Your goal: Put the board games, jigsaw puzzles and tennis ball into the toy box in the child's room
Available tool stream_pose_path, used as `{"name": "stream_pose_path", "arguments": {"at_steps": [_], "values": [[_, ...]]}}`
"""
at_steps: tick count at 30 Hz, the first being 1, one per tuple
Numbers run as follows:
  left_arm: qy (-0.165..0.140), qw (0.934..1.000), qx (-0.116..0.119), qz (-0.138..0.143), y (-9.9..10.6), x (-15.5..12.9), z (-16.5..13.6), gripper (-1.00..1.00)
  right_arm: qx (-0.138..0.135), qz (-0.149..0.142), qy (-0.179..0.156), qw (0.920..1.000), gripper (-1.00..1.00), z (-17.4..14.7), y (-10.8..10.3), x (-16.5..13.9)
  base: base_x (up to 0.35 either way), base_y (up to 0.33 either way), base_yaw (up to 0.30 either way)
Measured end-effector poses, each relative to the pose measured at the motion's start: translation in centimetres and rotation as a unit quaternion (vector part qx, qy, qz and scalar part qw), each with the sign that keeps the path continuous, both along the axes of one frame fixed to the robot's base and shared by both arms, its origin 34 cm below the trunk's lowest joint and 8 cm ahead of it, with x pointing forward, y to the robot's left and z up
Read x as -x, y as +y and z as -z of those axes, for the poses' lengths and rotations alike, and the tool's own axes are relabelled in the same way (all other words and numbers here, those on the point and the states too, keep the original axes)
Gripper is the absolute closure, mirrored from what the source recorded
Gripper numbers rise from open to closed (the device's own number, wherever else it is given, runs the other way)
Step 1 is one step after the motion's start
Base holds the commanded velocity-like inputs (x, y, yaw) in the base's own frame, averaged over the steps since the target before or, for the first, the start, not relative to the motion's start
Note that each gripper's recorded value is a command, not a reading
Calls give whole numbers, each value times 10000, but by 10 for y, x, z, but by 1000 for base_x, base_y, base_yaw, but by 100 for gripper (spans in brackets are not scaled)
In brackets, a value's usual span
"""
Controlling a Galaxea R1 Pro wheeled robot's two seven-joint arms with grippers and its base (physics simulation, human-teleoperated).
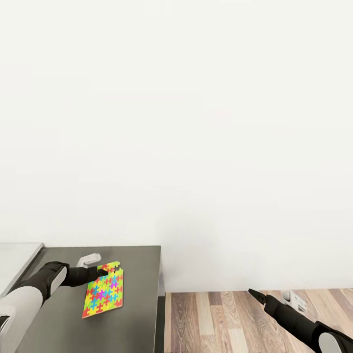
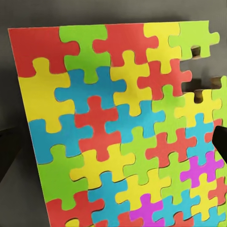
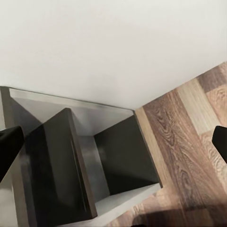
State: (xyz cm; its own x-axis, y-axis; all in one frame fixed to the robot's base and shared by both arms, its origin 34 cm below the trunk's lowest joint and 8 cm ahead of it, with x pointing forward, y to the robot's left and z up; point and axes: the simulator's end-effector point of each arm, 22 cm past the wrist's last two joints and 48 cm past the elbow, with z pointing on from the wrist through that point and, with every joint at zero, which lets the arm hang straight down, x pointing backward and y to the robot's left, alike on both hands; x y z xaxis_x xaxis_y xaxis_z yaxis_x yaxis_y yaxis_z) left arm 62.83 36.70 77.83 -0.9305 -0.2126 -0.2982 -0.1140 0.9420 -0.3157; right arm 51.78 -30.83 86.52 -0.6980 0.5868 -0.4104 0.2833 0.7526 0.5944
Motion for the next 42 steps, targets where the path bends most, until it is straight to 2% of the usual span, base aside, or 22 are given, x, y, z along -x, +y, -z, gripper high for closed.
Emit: {"name": "stream_pose_path", "arguments": {"at_steps": [17, 42], "values": [[126, 9999, 4, 1, 0, 6, 13, -100, -18, 7, 116, 9999, -100, 10, 0, 3, 0, 0, 0], [119, 9999, 55, 18, -1, 6, 13, -100, -30, 9, 122, 9999, -100, 10, 0, 3, 0, 0, 0]]}}
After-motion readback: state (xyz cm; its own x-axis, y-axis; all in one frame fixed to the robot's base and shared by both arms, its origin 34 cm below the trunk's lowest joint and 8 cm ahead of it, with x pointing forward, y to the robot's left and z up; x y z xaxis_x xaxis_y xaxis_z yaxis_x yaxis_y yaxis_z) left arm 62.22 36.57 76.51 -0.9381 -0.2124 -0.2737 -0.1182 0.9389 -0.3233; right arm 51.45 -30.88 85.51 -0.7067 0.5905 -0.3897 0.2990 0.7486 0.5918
